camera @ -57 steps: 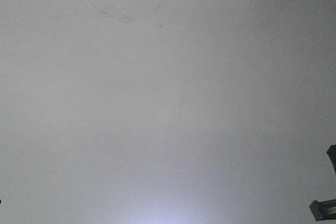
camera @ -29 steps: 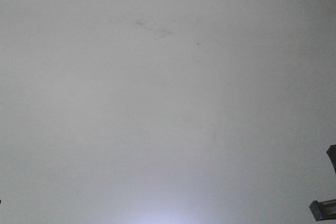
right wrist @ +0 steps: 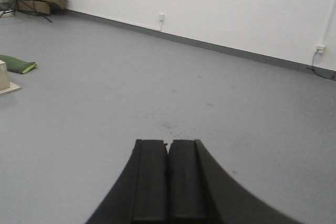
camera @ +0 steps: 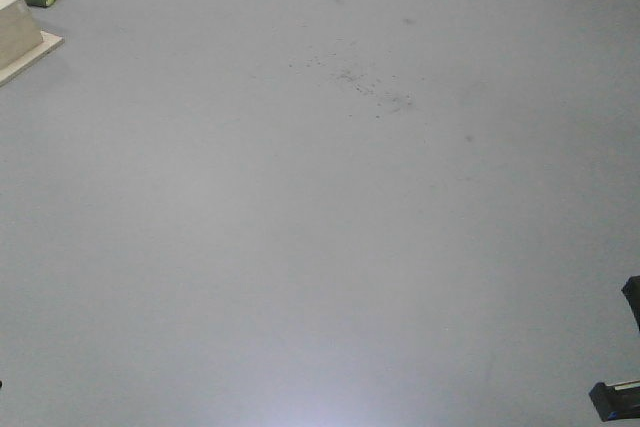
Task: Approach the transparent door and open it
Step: 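Turn and drive toward the white-framed glass door beside the wooden box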
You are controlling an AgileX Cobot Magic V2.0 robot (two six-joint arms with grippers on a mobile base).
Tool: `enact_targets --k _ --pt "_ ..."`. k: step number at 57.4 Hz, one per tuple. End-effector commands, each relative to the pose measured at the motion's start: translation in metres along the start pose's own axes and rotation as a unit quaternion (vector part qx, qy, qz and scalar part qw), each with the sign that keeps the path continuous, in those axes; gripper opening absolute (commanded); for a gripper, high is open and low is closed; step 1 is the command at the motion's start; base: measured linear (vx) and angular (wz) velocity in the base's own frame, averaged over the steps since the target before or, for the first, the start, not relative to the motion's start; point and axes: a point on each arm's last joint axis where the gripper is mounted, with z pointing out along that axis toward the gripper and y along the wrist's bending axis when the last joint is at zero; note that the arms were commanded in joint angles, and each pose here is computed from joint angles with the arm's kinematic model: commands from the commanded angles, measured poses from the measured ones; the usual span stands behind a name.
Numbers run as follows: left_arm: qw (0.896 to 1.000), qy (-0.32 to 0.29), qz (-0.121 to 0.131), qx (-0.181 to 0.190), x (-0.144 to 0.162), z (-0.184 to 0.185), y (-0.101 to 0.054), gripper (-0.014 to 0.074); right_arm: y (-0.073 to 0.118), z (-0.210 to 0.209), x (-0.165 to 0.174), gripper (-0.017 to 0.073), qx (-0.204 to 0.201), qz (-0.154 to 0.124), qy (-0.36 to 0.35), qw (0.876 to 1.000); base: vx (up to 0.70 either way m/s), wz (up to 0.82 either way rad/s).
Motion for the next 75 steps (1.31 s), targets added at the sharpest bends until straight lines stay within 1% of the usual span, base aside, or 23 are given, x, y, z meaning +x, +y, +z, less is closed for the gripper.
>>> enact_targets --k 1,53,75 --pt "0.999 -0.043 -0.006 0.003 -0.0048 -0.0006 -0.0003 -0.0003 -0.0018 -0.0010 -0.0067 0.0011 0.011 -0.006 -0.046 0.999 0.55 0.42" --pt "0.999 -0.043 -0.006 0.003 -0.0048 -0.0006 -0.0003 -0.0003 -0.0018 -0.0010 -0.0067 0.0011 0.011 -0.006 -0.046 0.999 0.57 0.50" --pt "0.999 -0.043 -0.006 0.003 -0.0048 -0.0006 -0.0003 -0.0003 -0.0018 -0.0010 -0.0067 0.0011 0.011 -0.006 -0.046 0.999 0.55 0.60"
